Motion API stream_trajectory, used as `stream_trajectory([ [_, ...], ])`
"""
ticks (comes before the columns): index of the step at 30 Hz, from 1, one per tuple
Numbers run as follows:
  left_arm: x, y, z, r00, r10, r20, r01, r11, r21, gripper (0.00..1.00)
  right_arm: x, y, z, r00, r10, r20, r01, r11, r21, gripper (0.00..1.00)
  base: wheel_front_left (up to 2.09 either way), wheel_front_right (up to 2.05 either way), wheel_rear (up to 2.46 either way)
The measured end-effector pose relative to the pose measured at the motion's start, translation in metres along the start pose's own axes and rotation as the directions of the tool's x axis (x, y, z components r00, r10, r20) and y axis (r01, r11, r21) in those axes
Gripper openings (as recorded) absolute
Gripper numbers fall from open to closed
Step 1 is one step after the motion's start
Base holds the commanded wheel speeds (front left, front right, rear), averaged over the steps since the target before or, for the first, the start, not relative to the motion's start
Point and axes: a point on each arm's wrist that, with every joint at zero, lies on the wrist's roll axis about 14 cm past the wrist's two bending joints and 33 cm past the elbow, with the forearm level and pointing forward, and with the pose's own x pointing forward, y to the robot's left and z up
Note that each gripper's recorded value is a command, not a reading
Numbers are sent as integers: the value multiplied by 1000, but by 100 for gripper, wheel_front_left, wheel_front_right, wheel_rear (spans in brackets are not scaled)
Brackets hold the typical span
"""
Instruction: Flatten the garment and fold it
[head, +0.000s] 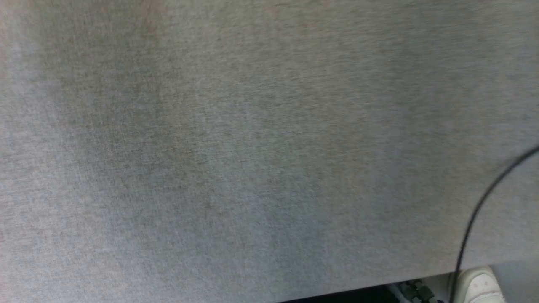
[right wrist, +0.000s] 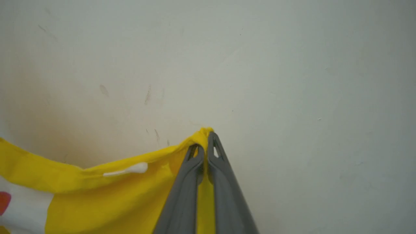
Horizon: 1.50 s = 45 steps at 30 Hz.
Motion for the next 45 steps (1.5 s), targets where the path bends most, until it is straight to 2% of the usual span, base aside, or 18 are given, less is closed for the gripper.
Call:
stream_trajectory([
  [4, -30, 26, -40, 997, 34, -70, -35, 999, -13, 0, 1, 13, -38, 999, 32, -40, -32, 999, 3, 0, 0, 0, 0],
  [9, -59, 47, -55, 992, 63, -113, -67, 997, -33, 0, -11, 30, -74, 992, 85, -87, -84, 996, 20, 0, 0, 0, 0],
  [15, -95, 49, -61, 979, 53, -198, -63, 997, -44, 0, -39, 24, -85, 988, 117, -102, -111, 992, 63, 0, 0, 0, 0],
  [20, -146, 49, -68, 945, 42, -323, -49, 999, -14, 0, -83, 14, -102, 978, 133, -163, -114, 986, 120, 0, 0, 0, 0],
  [27, -228, 34, -64, 864, 20, -504, -15, 1000, 13, 0, -151, 2, -111, 962, 121, -244, -64, 972, 227, 0, 0, 0, 0],
  [33, -299, 24, -47, 786, 69, -615, -77, 997, 14, 0, -219, -6, -116, 945, 72, -319, 35, 948, 317, 0, 0, 0, 0],
  [36, -333, 19, -37, 732, 93, -675, -110, 994, 19, 0, -253, -9, -116, 933, 38, -358, 96, 932, 350, 0, 0, 0, 0],
  [42, -400, 20, -16, 611, 169, -773, -203, 978, 53, 0, -325, -10, -118, 883, -3, -469, 208, 899, 385, 0, 0, 0, 0],
  [45, -427, 15, -3, 563, 193, -804, -259, 965, 50, 0, -361, -6, -119, 846, -4, -534, 248, 888, 386, 0, 0, 0, 0],
])
